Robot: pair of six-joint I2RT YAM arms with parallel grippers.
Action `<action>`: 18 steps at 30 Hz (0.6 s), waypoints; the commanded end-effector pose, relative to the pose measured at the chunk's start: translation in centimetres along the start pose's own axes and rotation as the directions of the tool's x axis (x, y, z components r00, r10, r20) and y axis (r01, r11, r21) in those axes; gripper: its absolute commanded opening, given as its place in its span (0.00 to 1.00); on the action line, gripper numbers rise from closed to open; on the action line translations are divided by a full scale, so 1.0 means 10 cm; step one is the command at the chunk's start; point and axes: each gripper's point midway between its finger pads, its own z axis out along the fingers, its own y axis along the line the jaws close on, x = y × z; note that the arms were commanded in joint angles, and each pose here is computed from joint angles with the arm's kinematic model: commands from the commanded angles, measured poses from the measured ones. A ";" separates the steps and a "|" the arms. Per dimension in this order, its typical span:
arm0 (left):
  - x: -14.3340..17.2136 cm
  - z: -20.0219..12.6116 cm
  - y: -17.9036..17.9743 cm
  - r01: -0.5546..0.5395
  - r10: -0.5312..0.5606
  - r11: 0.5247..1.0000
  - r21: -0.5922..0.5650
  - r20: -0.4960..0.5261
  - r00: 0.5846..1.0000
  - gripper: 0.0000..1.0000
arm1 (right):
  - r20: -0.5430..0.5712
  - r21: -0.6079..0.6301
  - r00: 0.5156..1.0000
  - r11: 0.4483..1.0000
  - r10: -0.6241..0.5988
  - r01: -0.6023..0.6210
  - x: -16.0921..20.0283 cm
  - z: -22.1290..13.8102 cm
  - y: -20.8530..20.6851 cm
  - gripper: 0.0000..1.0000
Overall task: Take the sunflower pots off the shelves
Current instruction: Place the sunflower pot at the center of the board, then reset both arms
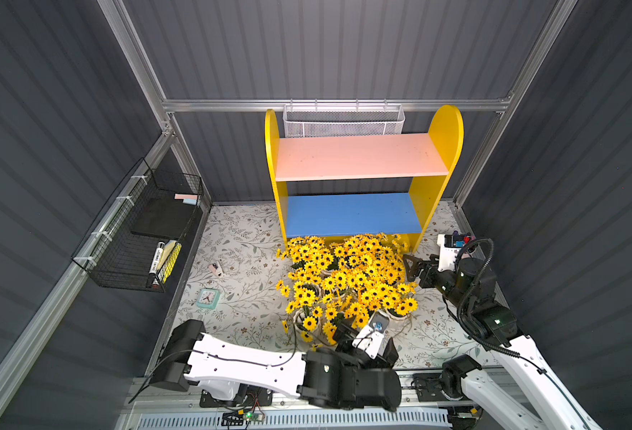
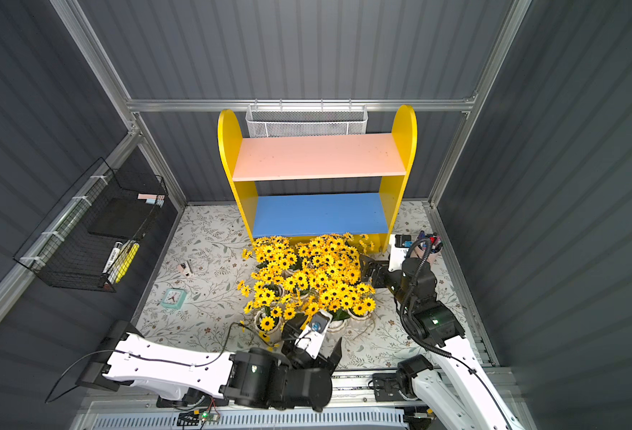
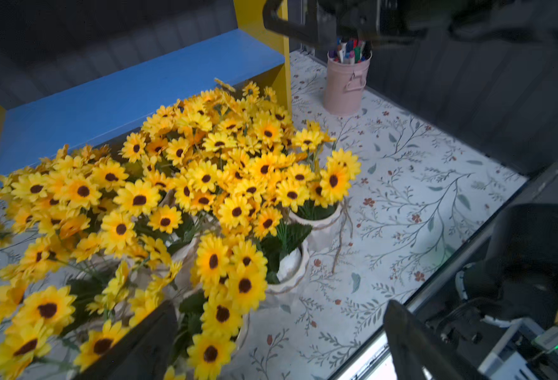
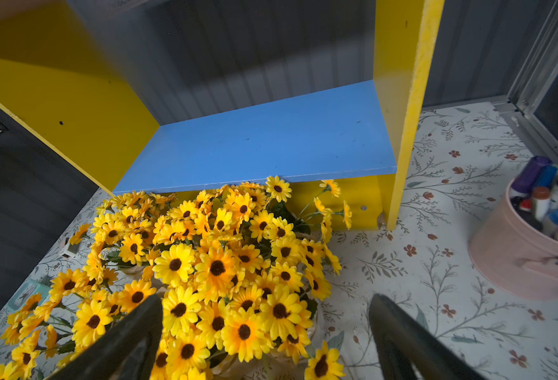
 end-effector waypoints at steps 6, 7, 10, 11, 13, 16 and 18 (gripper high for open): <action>-1.37 0.30 0.97 -0.107 0.090 0.993 0.053 0.250 0.964 1.00 | 0.041 0.007 0.999 1.000 0.001 -0.002 -0.25 -0.12 0.04 0.99; -1.49 0.32 1.21 -0.103 0.096 0.995 0.009 0.268 0.958 0.99 | 0.048 0.022 0.999 1.000 0.005 -0.007 -0.27 -0.15 0.02 0.99; -1.74 0.27 2.03 -0.016 0.033 0.999 -0.051 0.341 0.940 0.99 | 0.094 0.053 0.996 0.999 0.005 -0.010 -0.39 -0.20 -0.02 0.99; -1.76 0.23 2.26 0.009 0.020 0.997 -0.079 0.355 0.935 0.99 | 0.104 0.066 0.995 0.998 -0.012 0.005 -0.41 -0.21 -0.04 0.99; -1.75 0.15 2.77 0.057 0.010 0.983 -0.172 0.365 0.931 0.99 | 0.119 0.141 0.992 0.988 0.044 -0.061 -0.42 -0.23 -0.18 0.99; -1.58 0.11 3.39 0.141 -0.043 0.960 -0.243 0.370 0.928 0.99 | 0.150 0.205 0.989 0.979 -0.014 -0.017 -0.43 -0.17 -0.30 0.99; -1.41 0.07 3.82 0.210 -0.079 0.926 -0.313 0.382 0.921 1.00 | 0.148 0.247 0.989 0.969 -0.027 -0.010 -0.42 -0.15 -0.38 0.99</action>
